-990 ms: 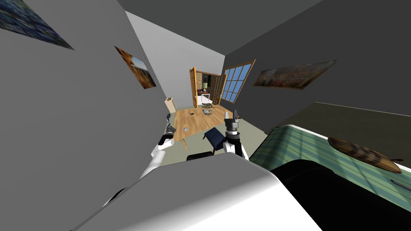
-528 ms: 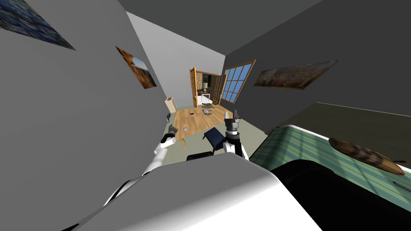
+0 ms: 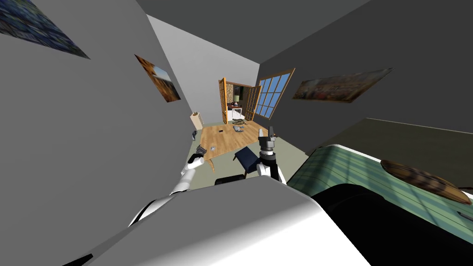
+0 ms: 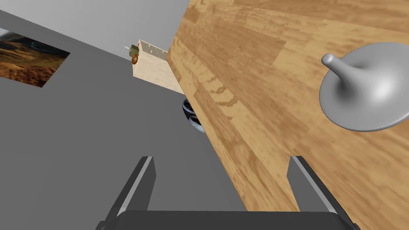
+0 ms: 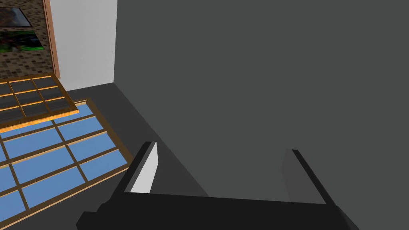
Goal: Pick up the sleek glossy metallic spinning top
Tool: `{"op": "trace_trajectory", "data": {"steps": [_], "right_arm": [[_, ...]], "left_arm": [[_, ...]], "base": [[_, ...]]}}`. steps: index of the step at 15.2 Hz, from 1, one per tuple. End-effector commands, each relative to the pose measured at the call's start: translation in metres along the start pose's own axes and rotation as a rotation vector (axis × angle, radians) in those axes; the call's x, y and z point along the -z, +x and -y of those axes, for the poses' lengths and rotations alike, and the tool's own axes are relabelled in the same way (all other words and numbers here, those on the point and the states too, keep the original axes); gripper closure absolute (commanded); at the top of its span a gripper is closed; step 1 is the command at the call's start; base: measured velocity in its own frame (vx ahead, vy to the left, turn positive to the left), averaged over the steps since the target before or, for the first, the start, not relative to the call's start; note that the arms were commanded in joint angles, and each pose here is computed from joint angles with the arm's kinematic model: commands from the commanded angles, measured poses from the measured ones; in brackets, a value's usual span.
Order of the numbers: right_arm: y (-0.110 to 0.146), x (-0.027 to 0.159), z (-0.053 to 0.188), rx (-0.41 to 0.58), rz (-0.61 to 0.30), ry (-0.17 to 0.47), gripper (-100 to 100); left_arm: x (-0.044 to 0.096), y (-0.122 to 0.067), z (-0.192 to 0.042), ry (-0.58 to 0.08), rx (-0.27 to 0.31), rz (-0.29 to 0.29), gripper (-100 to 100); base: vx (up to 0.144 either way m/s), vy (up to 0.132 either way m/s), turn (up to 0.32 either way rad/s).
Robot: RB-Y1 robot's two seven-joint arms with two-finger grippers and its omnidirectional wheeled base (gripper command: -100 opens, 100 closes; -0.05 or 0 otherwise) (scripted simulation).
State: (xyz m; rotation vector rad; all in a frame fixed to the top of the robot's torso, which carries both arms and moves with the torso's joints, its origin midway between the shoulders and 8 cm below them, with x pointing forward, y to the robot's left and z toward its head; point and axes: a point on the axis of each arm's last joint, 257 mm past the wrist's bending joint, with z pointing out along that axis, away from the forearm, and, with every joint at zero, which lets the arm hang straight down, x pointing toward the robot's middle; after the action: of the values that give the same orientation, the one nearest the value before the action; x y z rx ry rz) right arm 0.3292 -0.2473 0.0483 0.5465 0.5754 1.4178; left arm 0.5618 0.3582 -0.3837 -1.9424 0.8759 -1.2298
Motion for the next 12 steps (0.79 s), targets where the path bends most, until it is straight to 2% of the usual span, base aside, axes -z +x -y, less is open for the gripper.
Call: {"op": "trace_trajectory", "data": {"steps": [1, 2, 3, 4, 5, 7, 9, 11, 12], "right_arm": [[0.0, 0.0, 0.0, 0.0, 0.0, 0.0, 0], [0.0, 0.0, 0.0, 0.0, 0.0, 0.0, 0], [0.0, 0.0, 0.0, 0.0, 0.0, 0.0, 0], [0.0, 0.0, 0.0, 0.0, 0.0, 0.0, 0], [0.0, 0.0, 0.0, 0.0, 0.0, 0.0, 0], [0.0, 0.0, 0.0, 0.0, 0.0, 0.0, 0], [0.0, 0.0, 0.0, 0.0, 0.0, 0.0, 0], [0.0, 0.0, 0.0, 0.0, 0.0, 0.0, 0], [0.0, 0.0, 0.0, 0.0, 0.0, 0.0, 0]], "left_arm": [[-0.006, 0.005, -0.01, -0.03, 0.034, 0.006, -100], [-0.004, -0.003, -0.021, -0.05, 0.034, 0.022, -100], [-0.009, 0.004, -0.026, -0.071, 0.062, 0.022, -100], [-0.007, -0.001, -0.033, -0.085, 0.062, 0.035, -100], [-0.011, 0.007, -0.038, -0.104, 0.088, 0.033, -100], [-0.009, -0.001, -0.048, -0.123, 0.087, 0.049, -100], [-0.013, 0.009, -0.066, -0.177, 0.134, 0.062, -100], [-0.012, 0.008, -0.081, -0.215, 0.154, 0.079, -100], [-0.012, 0.008, -0.081, -0.215, 0.154, 0.079, -100]], "base": [[-0.005, -0.004, 0.015], [-0.008, -0.008, 0.026], [-0.009, -0.008, 0.029], [-0.007, -0.007, 0.023], [-0.007, -0.007, 0.022], [-0.006, -0.006, 0.019], [-0.005, -0.005, 0.016], [-0.002, -0.002, 0.008], [0.0, 0.0, 0.0]]}}
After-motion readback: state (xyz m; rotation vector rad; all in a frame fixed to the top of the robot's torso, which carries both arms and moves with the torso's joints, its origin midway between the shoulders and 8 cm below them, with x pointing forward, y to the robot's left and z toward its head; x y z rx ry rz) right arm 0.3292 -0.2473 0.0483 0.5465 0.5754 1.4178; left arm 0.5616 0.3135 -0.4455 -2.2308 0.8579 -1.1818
